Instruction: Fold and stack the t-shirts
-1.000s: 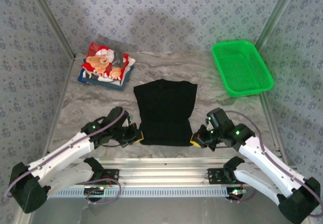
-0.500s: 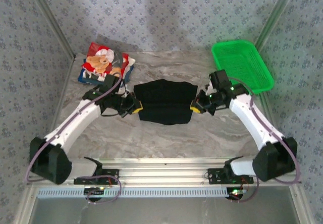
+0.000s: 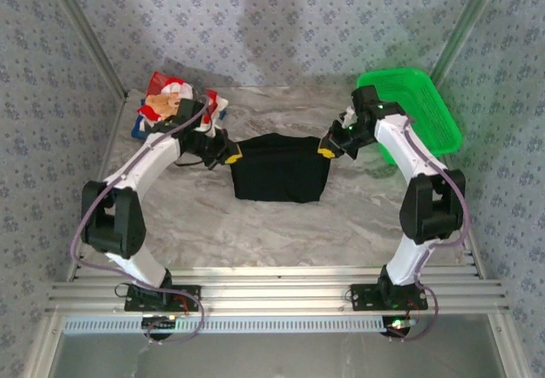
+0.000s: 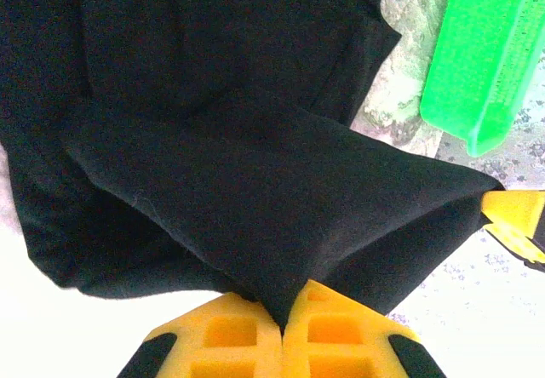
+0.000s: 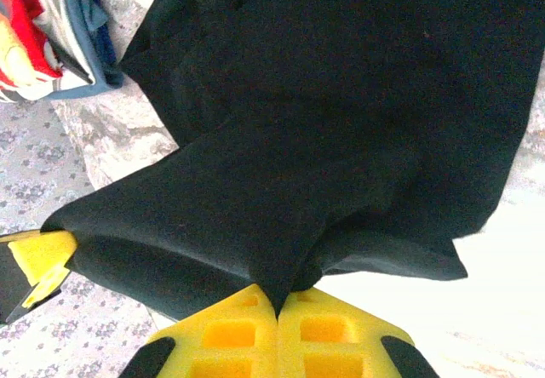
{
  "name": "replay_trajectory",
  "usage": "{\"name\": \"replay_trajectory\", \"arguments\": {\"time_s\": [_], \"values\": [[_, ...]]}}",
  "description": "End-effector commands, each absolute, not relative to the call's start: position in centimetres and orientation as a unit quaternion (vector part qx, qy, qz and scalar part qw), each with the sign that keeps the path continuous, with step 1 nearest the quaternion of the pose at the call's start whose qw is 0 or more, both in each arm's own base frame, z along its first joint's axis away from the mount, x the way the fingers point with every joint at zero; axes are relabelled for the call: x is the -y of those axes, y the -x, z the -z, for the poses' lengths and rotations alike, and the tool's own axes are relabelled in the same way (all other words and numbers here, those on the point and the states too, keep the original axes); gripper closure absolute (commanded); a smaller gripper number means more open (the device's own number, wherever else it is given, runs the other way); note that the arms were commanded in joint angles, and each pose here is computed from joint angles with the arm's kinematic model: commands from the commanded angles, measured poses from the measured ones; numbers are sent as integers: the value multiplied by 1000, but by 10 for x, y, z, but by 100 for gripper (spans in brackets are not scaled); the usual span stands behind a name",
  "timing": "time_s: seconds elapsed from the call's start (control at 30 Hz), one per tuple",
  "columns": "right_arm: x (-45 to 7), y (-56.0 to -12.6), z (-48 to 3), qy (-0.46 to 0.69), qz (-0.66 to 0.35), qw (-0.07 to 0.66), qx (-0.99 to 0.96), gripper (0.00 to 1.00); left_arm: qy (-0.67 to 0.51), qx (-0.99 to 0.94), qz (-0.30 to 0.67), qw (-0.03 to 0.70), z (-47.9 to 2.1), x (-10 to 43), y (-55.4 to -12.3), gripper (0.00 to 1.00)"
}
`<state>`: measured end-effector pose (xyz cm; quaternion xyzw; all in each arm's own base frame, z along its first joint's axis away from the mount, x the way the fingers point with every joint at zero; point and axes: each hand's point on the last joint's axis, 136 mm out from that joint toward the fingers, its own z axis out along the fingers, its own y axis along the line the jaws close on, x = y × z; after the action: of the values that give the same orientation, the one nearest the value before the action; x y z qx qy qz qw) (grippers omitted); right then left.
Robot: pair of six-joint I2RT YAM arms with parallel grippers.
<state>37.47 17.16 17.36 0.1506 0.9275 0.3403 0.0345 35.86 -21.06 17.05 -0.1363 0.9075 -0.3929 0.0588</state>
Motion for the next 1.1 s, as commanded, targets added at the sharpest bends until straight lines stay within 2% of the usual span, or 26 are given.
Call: {"name": "replay_trajectory", "arguments": {"time_s": [0.0, 0.23, 0.3, 0.33, 0.4, 0.5, 0.57, 0.7, 0.83, 0.9, 1.0, 1.07], "values": [[-155, -393, -161, -157, -319, 38, -934, 100, 137, -910, 386, 72, -162, 197, -381, 100], [-147, -430, -114, -178, -306, 20, -935, 98, 145, -913, 376, 57, -122, 190, -427, 96], [-144, -441, -98, -182, -295, 13, -938, 88, 141, -912, 381, 56, -114, 194, -443, 86], [-143, -447, -89, -185, -294, 6, -938, 79, 142, -911, 382, 56, -110, 195, -451, 72], [-142, -469, -84, -186, -304, 17, -934, 68, 149, -908, 387, 62, -111, 193, -469, 59], [-137, -503, -109, -193, -322, 63, -925, 52, 147, -894, 410, 106, -152, 193, -498, 49], [-135, -515, -140, -186, -337, 97, -918, 45, 138, -892, 409, 135, -188, 189, -508, 45], [-133, -500, -187, -152, -330, 136, -922, 36, 123, -887, 404, 185, -253, 179, -492, 43], [-156, -452, -199, -120, -350, 126, -920, 36, 120, -883, 413, 190, -263, 176, -444, 43], [-181, -423, -194, -103, -379, 108, -913, 40, 115, -880, 420, 190, -259, 182, -421, 44], [-205, -393, -167, -118, -391, 83, -909, 65, 94, -886, 428, 152, -234, 206, -394, 60], [-216, -388, -148, -122, -402, 77, -904, 80, 81, -890, 431, 128, -212, 226, -382, 70]]}}
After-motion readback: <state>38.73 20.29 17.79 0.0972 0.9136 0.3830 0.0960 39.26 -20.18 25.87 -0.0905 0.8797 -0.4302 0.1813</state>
